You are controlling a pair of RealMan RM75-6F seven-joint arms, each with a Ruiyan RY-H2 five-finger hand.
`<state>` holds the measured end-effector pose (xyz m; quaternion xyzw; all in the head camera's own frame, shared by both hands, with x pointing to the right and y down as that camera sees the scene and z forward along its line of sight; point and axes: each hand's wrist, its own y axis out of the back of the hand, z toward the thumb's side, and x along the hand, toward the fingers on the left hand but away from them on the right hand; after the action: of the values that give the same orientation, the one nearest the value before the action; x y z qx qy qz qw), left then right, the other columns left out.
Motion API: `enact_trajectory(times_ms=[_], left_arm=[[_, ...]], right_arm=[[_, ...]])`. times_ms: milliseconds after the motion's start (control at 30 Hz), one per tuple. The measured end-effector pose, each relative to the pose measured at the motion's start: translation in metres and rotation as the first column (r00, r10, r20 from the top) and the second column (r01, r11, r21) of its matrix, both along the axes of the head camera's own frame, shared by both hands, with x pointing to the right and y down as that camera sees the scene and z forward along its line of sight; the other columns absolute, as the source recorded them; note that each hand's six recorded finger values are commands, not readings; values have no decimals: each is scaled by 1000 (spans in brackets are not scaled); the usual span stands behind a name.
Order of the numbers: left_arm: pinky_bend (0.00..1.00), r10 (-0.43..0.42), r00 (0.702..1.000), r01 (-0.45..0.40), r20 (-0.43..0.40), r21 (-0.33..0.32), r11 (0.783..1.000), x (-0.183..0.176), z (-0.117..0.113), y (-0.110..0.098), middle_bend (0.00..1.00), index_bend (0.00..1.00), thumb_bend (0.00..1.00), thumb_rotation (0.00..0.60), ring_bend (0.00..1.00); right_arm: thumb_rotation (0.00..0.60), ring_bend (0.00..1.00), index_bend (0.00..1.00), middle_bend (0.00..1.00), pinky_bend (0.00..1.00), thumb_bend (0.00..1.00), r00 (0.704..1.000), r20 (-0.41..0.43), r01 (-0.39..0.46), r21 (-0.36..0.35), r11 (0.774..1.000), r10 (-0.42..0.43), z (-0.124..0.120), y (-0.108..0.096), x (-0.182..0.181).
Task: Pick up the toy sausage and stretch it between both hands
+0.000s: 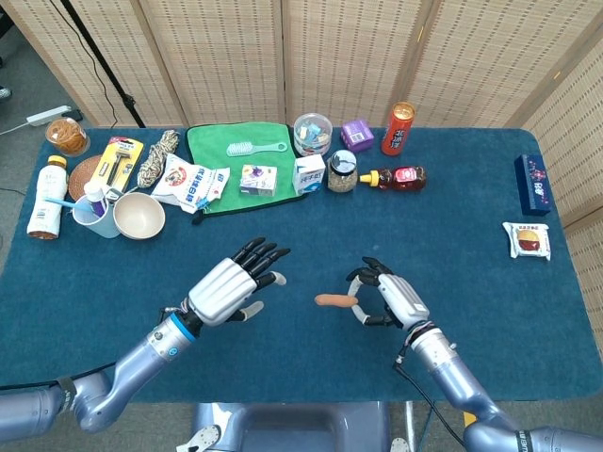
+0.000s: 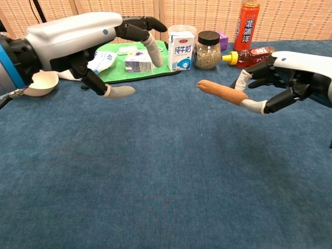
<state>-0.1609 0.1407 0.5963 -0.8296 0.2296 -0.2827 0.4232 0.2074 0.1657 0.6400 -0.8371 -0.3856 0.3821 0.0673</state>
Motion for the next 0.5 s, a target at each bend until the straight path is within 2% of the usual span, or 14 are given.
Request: enact_trajectory(times_ms=[500], left_arm=[[20, 39, 999, -39, -16, -19, 999, 20, 7, 4, 77, 366, 296, 600, 40]], right_arm=[[600, 54, 714, 297, 88, 540, 1000, 18, 9, -18, 1000, -8, 5, -1, -29]])
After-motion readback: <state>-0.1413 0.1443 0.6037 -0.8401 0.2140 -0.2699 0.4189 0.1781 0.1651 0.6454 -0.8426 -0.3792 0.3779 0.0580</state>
